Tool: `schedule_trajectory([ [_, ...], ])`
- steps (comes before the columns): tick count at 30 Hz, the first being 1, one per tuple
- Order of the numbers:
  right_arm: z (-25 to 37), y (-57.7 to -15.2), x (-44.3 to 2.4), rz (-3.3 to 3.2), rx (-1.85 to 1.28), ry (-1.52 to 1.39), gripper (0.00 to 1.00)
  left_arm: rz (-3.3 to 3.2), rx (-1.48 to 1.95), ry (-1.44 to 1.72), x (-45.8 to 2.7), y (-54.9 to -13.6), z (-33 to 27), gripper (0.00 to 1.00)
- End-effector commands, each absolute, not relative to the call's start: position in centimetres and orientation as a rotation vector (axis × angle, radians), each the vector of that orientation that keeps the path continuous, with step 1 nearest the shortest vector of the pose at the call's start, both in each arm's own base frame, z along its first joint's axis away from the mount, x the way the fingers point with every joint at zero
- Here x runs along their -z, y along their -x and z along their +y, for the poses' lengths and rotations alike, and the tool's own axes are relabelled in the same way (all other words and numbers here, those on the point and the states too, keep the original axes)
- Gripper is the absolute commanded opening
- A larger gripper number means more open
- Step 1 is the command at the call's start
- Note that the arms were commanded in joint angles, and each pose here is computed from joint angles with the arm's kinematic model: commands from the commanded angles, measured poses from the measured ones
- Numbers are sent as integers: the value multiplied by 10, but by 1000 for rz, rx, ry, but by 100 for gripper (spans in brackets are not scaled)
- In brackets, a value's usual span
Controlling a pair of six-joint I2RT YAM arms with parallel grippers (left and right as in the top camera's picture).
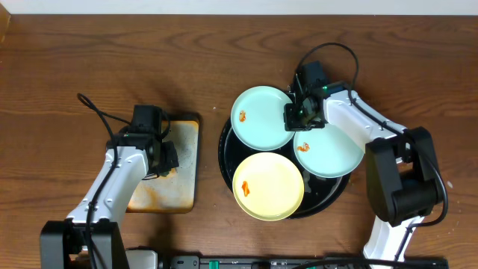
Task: Clean dirty plates on tray and stack at the side
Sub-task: 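Move right gripper to the top green plate and grip its rim, then carry the sponge with the left gripper over the held green plate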
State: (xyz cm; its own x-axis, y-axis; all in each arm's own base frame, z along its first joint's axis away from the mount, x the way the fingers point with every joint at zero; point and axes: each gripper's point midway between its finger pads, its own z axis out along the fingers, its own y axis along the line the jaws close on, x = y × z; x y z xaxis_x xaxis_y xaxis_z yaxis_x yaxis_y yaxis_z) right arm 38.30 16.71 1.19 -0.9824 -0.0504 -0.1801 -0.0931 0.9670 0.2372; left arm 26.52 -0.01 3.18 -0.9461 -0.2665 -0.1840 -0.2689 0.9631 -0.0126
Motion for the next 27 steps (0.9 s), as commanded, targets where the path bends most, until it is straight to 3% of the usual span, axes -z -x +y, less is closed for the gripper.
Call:
schedule_trajectory([
  [1,164,-384,-6,2946,-292,109,1,2906,-22,392,-39,-272,1,7],
  [19,154,-384,-4,2945,-205,165,1,2911,-25,364,-38,-272,1,7],
  [27,154,-385,-4,2944,-206,165,1,2923,-28,365,-14,-275,1,8],
])
